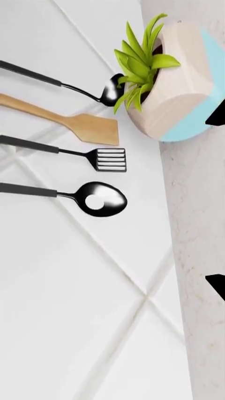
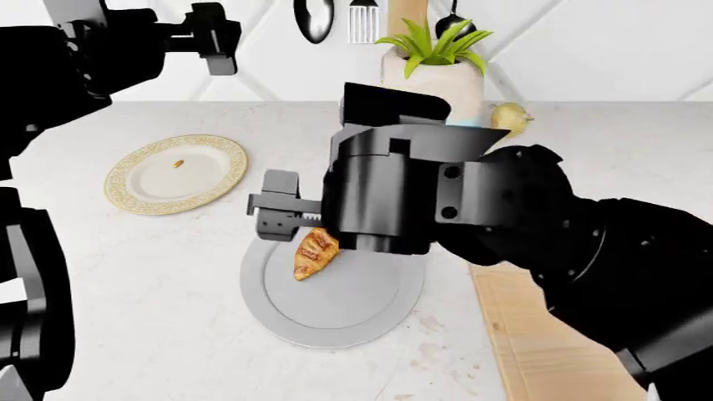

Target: From the different types of pastries on the counter, select a croissant and place it on the cutting board. Then retrieve a jar of jam from the cabinet and place it alongside the croissant on the cutting board.

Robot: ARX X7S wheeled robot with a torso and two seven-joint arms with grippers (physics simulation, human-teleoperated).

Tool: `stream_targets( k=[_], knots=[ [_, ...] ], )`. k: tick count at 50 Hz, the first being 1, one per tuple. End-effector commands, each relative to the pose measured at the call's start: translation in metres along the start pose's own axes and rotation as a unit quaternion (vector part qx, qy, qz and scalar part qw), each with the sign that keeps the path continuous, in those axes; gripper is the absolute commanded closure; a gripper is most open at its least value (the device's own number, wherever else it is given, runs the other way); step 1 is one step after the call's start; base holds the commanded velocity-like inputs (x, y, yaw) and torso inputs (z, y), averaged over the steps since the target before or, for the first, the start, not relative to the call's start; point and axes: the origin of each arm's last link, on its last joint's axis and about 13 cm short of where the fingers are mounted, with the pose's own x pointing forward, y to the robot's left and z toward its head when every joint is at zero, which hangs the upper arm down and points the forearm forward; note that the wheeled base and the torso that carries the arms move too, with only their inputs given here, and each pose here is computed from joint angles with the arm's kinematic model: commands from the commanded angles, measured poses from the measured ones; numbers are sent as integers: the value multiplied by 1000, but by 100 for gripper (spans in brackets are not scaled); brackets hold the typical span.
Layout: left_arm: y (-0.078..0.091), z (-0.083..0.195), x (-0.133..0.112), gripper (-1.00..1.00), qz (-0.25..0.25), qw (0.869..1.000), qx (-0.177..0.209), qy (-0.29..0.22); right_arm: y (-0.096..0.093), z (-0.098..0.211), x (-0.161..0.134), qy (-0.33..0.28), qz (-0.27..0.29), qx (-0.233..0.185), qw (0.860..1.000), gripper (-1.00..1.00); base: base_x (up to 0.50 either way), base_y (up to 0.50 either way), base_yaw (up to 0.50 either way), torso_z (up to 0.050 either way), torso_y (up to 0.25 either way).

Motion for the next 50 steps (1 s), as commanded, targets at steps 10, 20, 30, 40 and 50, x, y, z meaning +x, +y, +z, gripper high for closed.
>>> stream_targets(
  k=[10,20,30,40,50],
  knots=[
    [3,-2,0,-100,2,1000,-3,2,24,26,26,27,-8,103,994,-100,0,0,0,0,0],
    [3,-3,0,-100,3,1000,-6,2,29,25,30,18,-18,106,994,-100,0,0,0,0,0],
    [5,-6,0,-100,4,1000,-9,2,27,24,40,-5,-51,107,993,-100,0,0,0,0,0],
    [4,-5,0,-100,4,1000,-9,-1,24,26,23,-93,-89,119,984,-100,0,0,0,0,0],
    [3,-2,-1,-100,-1,1000,-7,-12,20,15,30,-84,-101,130,983,-100,0,0,0,0,0]
  ],
)
